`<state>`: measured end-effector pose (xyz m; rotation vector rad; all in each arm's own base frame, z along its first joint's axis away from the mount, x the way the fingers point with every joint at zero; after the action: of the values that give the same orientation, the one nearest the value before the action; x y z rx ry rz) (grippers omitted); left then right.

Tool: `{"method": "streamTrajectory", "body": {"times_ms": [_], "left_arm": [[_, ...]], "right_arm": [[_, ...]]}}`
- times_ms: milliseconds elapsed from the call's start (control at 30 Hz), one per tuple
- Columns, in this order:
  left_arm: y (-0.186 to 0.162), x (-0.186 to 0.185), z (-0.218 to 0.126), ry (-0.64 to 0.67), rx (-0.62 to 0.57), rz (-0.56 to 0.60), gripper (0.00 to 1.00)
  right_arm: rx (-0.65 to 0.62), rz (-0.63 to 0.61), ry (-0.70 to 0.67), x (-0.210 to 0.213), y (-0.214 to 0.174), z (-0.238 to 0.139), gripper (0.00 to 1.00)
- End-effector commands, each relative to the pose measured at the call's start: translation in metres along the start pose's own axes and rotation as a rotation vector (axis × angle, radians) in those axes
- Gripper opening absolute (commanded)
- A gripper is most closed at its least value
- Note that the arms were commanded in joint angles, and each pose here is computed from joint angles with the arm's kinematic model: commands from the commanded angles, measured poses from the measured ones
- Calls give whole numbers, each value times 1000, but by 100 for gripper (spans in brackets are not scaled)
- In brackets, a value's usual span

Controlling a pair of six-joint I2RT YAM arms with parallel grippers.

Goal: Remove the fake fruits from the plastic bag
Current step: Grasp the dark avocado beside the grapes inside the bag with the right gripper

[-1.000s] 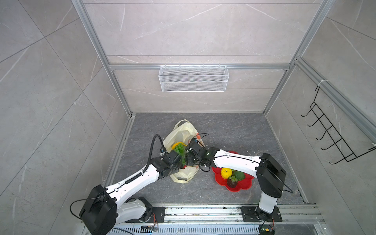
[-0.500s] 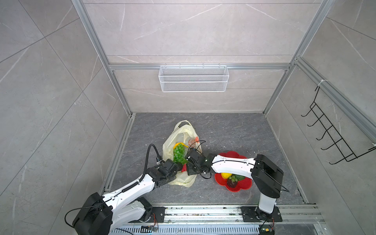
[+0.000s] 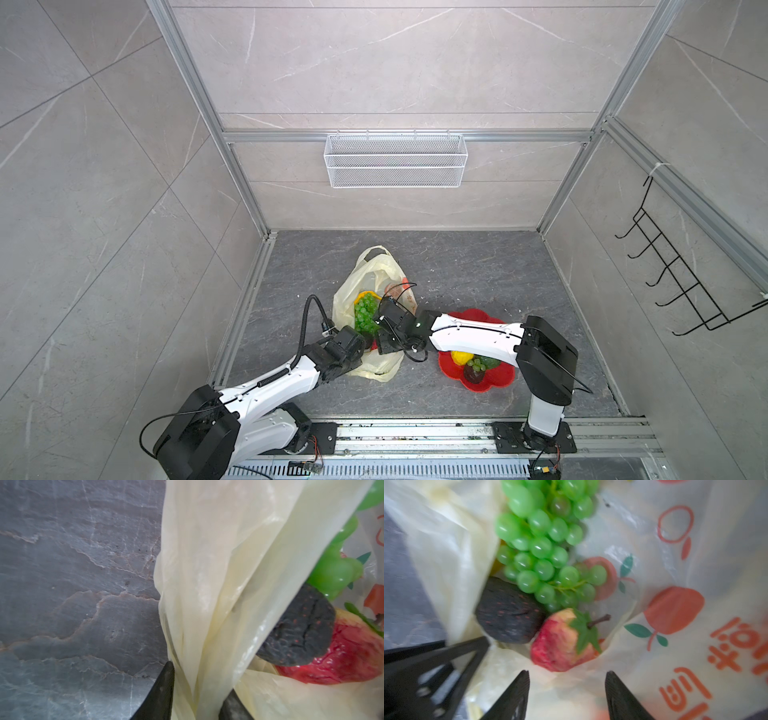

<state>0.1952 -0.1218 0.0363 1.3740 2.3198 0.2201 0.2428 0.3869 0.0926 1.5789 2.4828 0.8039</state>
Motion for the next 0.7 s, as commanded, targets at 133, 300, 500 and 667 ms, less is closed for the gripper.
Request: {"method": "streamTrajectory", "body": {"times_ms": [133,300,500,667], "left_arm": [[6,3,0,-10,-48,-12,30],[6,7,-2,-51,-43,-70,29],[9,12,-2,-59,-49,-93,28],[7,15,1,-60,-39,-119,27]], "right_arm": [[-4,61,39,21,19,4,61],[35,65,97,44,21,23,62],[46,19,73,47,23,42,66],[65,6,52,45,20,55,68]]}}
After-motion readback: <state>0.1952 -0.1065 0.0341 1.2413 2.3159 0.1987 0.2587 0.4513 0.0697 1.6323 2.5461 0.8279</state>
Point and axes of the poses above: each gripper's point midway between its finger pads, its own z axis out along the fingers, its own x axis along the line the jaws close on, y = z × x, the point moved 1 cm from there along -z, back along the fingers, and after that the axes turned 7 degrees about -z, right-handed, at the moved point
